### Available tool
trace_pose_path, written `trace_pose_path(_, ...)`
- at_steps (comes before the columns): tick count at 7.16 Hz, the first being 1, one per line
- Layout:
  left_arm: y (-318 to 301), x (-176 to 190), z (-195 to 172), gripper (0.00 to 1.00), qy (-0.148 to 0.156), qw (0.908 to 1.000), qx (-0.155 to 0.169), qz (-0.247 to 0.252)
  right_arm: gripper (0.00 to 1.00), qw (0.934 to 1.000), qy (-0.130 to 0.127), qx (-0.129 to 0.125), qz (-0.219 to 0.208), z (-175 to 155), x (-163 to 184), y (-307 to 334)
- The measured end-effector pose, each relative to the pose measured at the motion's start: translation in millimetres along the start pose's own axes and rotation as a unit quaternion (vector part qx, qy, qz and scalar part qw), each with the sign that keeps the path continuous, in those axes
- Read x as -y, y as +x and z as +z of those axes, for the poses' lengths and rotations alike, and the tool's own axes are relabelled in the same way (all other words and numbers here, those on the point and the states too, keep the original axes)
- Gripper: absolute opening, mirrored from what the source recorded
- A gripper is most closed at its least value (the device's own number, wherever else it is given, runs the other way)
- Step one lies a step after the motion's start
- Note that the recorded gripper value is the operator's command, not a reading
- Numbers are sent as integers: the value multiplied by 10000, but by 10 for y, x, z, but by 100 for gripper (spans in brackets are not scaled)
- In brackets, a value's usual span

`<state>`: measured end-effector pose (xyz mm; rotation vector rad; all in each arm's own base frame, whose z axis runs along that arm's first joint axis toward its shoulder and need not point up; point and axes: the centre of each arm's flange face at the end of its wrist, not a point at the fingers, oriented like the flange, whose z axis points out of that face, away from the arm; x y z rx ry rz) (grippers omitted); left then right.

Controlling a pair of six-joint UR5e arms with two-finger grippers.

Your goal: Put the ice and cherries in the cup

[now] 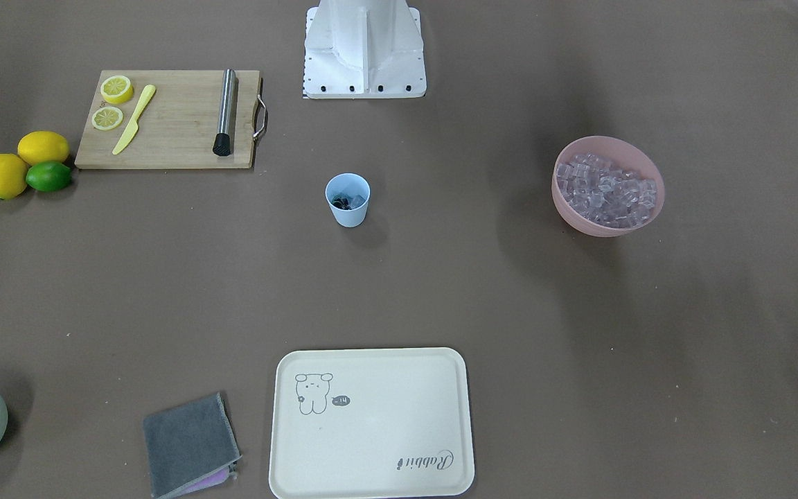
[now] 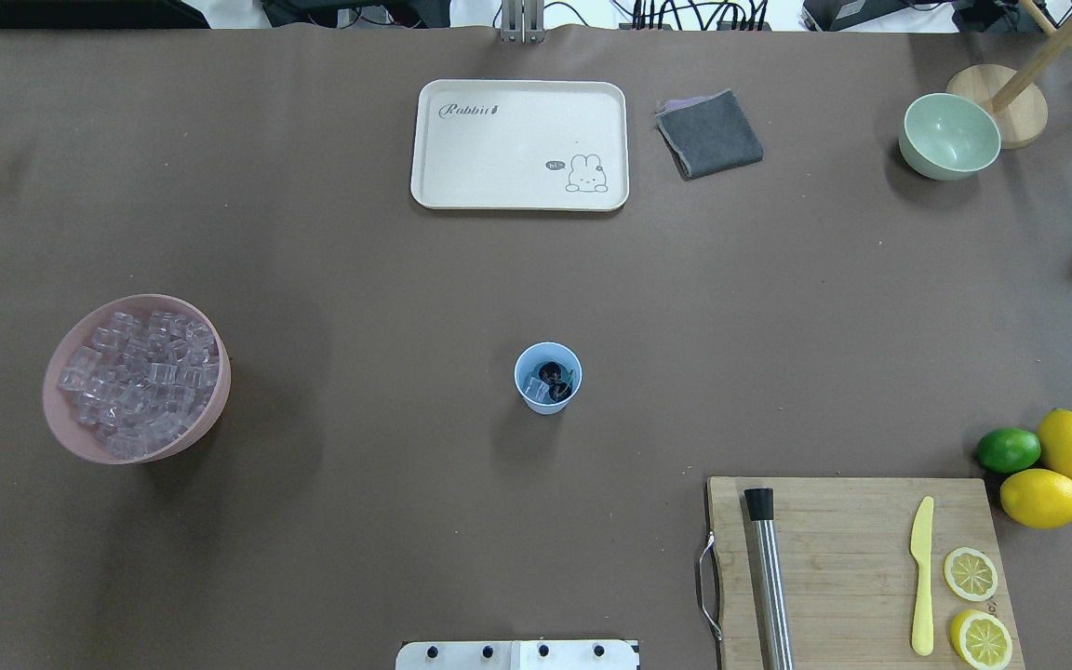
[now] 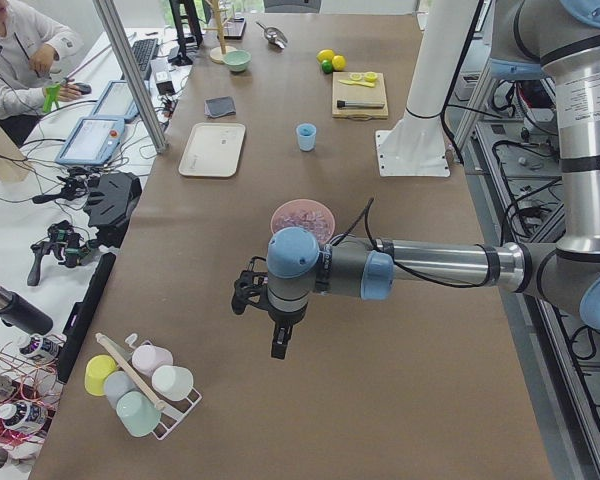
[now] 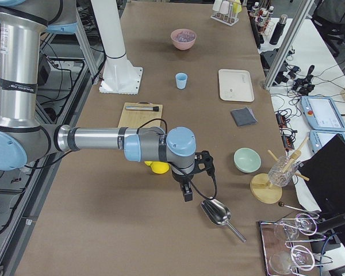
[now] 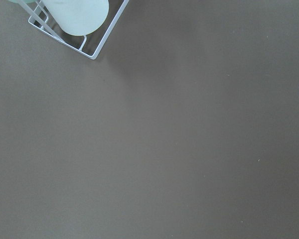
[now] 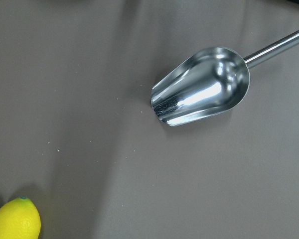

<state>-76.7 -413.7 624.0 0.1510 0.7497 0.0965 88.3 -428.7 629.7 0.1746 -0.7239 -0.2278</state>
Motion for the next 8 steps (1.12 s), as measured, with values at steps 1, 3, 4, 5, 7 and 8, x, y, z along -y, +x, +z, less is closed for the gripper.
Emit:
trace_pose_path(1, 5, 2, -6, 98, 6, 10000, 1, 6, 100, 10000, -6, 1, 7, 6, -2, 4)
trace_pose_path(3, 12, 1, -14, 98, 14, 10000, -6, 5, 100, 10000, -3, -2, 6, 2, -3, -1)
trace_pose_path(4, 11, -1, -12, 98, 12, 10000, -9, 3, 100, 10000, -4, -7, 9, 1, -3, 0)
trace_pose_path(5, 6, -3, -5, 98, 5, 10000, -9, -2, 100, 10000, -13, -28, 12, 4, -1, 8)
trace_pose_path(7, -6, -7, 5, 98, -6, 10000, 0, -12, 100, 10000, -43, -77, 15, 18, 1, 27)
trace_pose_path(8, -14, -10, 12, 98, -14, 10000, 4, -17, 100, 10000, -44, -82, 12, 18, 6, 29)
